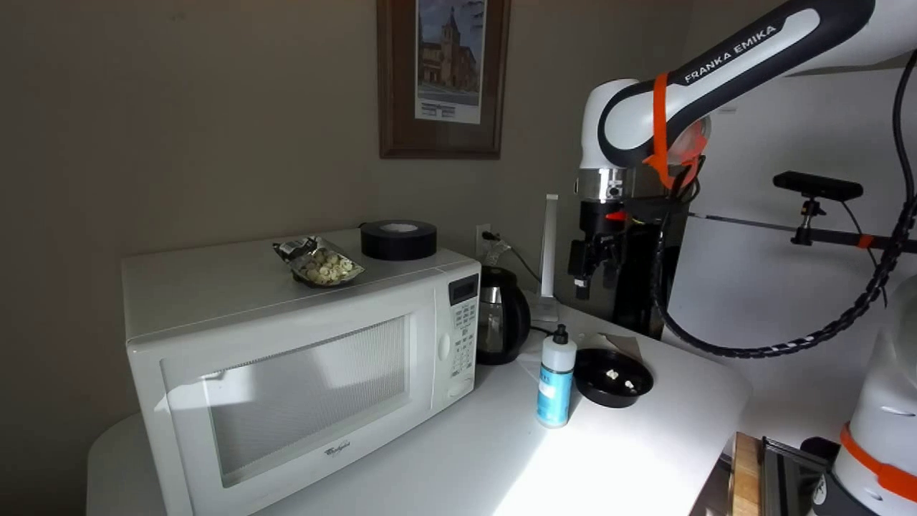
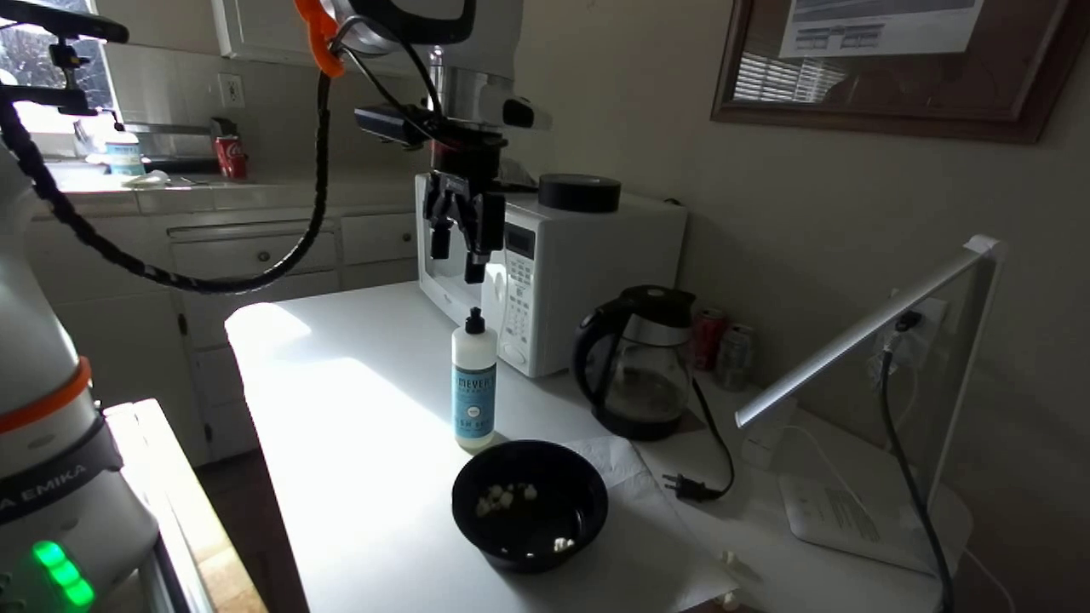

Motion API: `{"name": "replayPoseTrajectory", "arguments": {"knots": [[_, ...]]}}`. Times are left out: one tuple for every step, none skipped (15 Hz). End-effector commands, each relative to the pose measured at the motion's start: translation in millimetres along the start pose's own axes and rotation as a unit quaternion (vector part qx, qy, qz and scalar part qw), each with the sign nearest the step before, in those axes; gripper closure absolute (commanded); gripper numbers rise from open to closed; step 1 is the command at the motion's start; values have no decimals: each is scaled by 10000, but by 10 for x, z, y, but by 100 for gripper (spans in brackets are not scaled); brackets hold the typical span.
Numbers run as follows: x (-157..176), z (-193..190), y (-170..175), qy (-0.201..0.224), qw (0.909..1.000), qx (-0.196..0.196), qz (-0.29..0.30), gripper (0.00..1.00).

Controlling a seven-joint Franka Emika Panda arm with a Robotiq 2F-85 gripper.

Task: Take the blue bottle out of the black bowl

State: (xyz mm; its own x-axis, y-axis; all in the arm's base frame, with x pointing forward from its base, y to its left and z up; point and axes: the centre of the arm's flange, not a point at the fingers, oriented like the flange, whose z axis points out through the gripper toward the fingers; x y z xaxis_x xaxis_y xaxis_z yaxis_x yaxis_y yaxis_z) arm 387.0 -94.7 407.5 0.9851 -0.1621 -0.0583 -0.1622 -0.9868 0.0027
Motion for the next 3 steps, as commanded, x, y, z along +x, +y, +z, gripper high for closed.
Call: {"name": "replayPoseTrajectory", "arguments": {"knots": [[-18, -46, 1, 57, 10000, 4, 4, 0], [-17, -49, 0, 61, 10000, 4, 5, 0], [0, -10, -1, 10, 10000, 0, 4, 0]]}}
